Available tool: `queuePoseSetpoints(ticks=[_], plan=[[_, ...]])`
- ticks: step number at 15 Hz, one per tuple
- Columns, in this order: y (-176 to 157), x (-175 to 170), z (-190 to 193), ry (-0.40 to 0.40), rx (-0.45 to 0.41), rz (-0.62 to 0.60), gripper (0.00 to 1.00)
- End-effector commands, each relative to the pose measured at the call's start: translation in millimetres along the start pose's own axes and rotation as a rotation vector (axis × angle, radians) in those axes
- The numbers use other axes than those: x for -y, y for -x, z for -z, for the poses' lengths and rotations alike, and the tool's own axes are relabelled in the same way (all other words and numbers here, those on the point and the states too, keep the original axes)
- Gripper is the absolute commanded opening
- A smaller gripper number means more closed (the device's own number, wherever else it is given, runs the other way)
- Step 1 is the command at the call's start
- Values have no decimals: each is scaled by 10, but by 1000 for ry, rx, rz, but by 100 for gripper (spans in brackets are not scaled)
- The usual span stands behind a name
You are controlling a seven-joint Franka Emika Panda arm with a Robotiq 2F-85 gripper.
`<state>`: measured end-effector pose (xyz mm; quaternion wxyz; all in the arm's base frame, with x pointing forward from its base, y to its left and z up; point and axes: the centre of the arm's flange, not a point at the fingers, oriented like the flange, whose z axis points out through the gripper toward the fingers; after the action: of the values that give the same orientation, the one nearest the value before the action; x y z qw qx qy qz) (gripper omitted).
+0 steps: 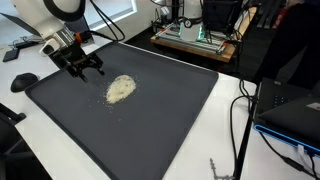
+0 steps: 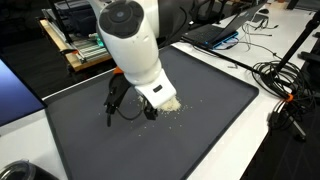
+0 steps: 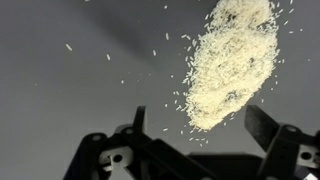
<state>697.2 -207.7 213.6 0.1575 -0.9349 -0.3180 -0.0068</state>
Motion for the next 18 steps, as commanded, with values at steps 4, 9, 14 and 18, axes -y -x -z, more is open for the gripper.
queuePoseSetpoints(ticks=[4, 9, 14, 18], plan=[[732, 525, 10, -39, -159, 10, 100], [1055, 744, -53, -35, -249, -15, 100], [1376, 930, -178, -15, -365, -63, 100], [1620, 1074, -226, -7, -433, -188, 100]])
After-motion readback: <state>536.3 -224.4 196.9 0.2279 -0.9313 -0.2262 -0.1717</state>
